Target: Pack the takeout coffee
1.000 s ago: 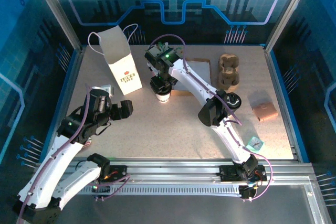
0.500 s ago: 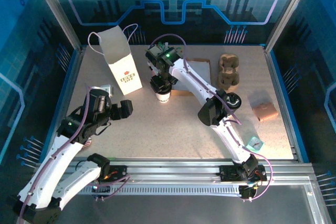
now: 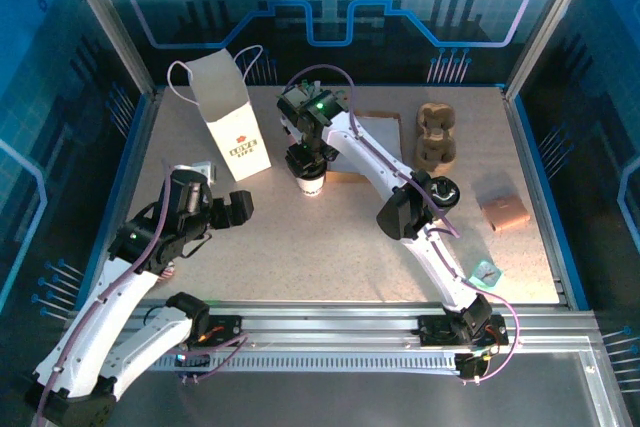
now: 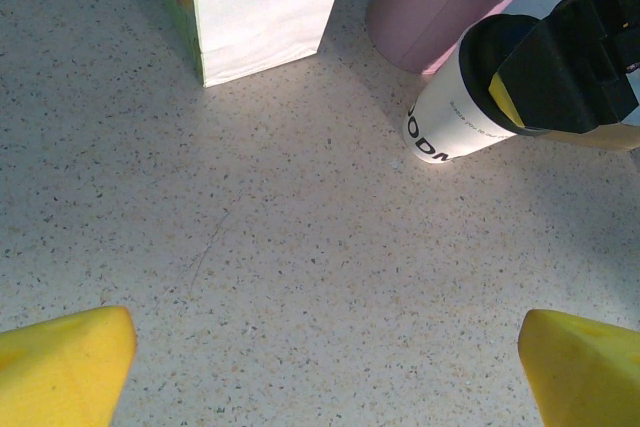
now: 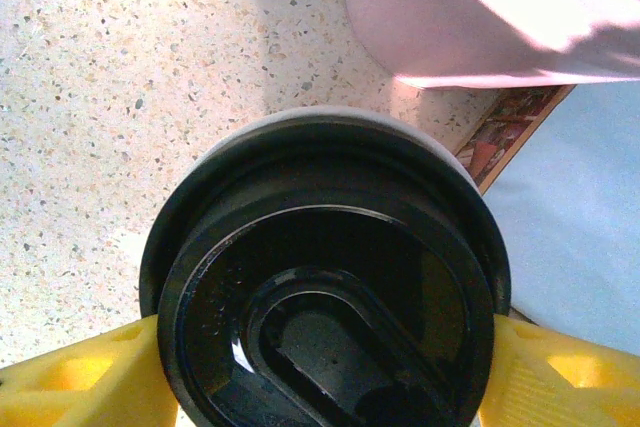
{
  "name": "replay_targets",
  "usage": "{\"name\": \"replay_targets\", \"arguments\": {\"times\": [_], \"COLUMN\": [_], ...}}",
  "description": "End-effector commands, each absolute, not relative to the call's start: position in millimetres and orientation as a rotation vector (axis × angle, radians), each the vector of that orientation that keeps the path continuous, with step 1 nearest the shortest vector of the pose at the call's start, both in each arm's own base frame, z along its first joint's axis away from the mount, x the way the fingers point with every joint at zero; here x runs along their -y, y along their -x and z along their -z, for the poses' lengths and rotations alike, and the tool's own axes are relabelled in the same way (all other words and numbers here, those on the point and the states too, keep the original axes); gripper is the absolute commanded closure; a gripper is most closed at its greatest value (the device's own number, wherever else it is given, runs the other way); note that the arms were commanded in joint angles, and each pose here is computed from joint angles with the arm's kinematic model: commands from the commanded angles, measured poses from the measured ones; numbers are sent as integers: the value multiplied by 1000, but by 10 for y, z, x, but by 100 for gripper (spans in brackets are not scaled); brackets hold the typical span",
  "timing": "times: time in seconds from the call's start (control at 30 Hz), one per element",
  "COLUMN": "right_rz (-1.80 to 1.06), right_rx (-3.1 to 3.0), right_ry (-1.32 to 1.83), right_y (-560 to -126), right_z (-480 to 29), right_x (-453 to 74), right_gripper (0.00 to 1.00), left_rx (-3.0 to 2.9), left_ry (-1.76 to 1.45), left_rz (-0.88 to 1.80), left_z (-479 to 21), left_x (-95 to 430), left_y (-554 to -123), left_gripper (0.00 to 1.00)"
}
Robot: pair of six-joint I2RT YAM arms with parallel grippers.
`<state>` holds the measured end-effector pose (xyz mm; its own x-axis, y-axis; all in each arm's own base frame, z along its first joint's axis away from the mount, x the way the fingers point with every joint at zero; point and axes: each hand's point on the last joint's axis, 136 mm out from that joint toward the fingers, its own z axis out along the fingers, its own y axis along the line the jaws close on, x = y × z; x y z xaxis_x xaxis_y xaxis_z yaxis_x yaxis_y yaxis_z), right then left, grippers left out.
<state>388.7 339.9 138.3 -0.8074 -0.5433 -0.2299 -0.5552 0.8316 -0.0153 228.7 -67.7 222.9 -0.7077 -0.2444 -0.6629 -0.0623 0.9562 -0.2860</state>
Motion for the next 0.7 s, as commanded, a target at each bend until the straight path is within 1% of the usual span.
{"name": "replay_targets", "arguments": {"times": [0.0, 0.3, 0.67], "right_rz": [-113, -180, 70], "right_rx": [-2850, -2838, -2926], "right_ry": [912, 908, 938], "right_y": [-3755, -3754, -3715], "right_z": [-1182, -1202, -845], "right_x": [-3470, -3566, -3289], "right_gripper": [30, 29, 30], "left_rx": [-2340, -2343, -2344], "left_ry": [187, 189, 188], "left_rz": [322, 320, 325], "left_z": [-2220, -2214, -2214], "left_x": [682, 678, 684], "left_y": [-2285, -2285, -2287], "left_gripper": [1, 1, 1]}}
